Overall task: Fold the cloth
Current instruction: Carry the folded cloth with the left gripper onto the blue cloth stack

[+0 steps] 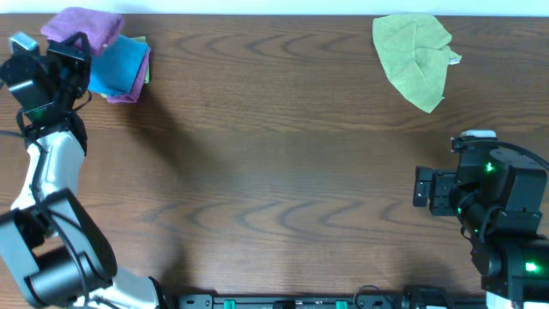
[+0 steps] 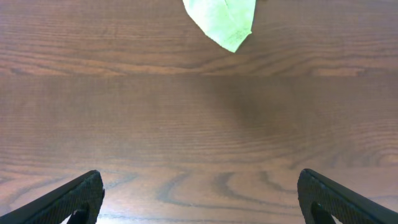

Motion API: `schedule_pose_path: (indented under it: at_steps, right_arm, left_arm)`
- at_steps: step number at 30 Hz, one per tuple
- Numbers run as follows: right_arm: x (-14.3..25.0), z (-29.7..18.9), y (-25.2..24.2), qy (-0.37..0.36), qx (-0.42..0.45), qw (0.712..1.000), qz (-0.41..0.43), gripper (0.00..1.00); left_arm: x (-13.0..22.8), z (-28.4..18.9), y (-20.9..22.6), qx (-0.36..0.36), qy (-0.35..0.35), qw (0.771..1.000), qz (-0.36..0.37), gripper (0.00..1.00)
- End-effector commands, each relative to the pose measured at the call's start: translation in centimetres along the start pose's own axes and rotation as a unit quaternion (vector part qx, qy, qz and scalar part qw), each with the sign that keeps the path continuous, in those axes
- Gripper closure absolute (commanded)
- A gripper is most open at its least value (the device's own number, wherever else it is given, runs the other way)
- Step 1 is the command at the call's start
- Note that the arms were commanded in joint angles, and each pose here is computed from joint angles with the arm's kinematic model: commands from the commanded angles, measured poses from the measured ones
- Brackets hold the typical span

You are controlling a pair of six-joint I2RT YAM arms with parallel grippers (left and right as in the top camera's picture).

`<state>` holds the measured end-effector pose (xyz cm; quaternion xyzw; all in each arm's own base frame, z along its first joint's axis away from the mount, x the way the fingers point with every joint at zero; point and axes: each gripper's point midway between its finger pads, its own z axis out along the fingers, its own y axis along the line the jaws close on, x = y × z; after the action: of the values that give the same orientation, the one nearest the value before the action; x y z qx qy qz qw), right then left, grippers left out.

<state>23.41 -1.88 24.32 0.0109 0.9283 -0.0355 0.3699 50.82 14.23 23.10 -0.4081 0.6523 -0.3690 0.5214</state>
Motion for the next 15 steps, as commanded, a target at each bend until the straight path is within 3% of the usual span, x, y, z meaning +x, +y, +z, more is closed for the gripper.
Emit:
schedule_pose_path:
  at_steps: [1,9,15]
  right_arm:
    - [-0.1,-0.2,-0.3,-0.002,0.006,1.000,0.010,0.01]
    - [-0.1,-0.2,-0.3,-0.002,0.006,1.000,0.010,0.01]
    - [-0.1,-0.2,-0.3,-0.002,0.006,1.000,0.010,0.01]
  left_arm:
    - [1.5,1.7,3.0,-0.011,0.032,0.999,0.021,0.94]
    - [3.3,3.6,7.4,-0.026,0.060,0.998,0.007,0.94]
    - [2.9,3.9,4.8,0.030,0.063,0.997,0.033,0.95]
